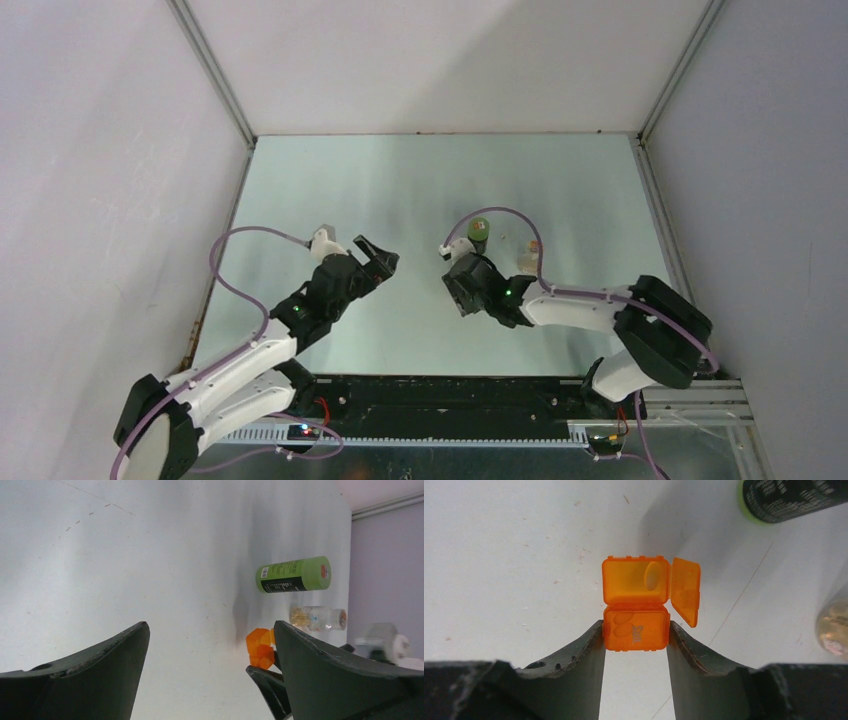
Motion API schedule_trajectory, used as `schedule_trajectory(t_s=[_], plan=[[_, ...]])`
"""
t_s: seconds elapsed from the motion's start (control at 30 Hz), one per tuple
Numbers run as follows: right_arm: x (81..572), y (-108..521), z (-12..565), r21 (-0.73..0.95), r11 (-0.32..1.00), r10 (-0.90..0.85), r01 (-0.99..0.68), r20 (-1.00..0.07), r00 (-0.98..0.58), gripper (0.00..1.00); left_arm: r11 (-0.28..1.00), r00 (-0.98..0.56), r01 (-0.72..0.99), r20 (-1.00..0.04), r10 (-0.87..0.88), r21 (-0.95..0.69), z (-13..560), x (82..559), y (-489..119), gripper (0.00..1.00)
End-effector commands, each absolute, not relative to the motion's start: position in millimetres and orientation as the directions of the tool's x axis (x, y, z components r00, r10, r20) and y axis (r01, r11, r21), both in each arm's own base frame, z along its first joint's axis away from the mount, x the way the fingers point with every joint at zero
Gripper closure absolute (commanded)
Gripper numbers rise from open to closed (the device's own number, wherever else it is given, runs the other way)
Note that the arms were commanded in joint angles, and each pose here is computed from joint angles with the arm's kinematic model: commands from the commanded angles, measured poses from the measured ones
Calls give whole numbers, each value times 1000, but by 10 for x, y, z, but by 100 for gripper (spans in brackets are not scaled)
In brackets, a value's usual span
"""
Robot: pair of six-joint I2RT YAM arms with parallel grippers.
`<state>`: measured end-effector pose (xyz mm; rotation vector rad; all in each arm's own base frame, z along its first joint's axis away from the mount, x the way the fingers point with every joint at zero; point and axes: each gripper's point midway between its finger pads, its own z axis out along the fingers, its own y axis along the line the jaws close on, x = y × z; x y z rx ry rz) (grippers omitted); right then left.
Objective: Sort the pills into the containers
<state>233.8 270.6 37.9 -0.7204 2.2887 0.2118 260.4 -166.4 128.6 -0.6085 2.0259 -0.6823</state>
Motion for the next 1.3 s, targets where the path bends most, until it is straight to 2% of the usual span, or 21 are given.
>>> schedule_trajectory(t_s=[0.0,0.27,0.63,0.77,0.93,1.27], plan=[[2369,2860,890,-6,794,-379,-608,-787,-487,59,652,-464,-77,-552,-693,-754,1520,2639,-1786,1],[1863,3090,1511,100,544,-407,-833,-837,-366,59,512,-608,-11,-401,-685,-859,1705,2528,-2230,1],[1658,3185,1791,-6,433,-503,-902,-832,-235,60,466,-753,15,-317,-577,-885,1763,2540,-2693,1],[1724,3223,1903,-52,444,-518,-894,-830,-209,60,432,-788,33,-289,-543,-901,1769,2519,-2816,5],[1842,3224,1899,-88,482,-542,-872,-812,-217,60,449,-810,74,-316,-493,-890,1738,2466,-2874,12],[1954,3181,1891,-82,531,-550,-844,-791,-269,60,405,-783,134,-347,-516,-905,1893,2413,-2821,12]])
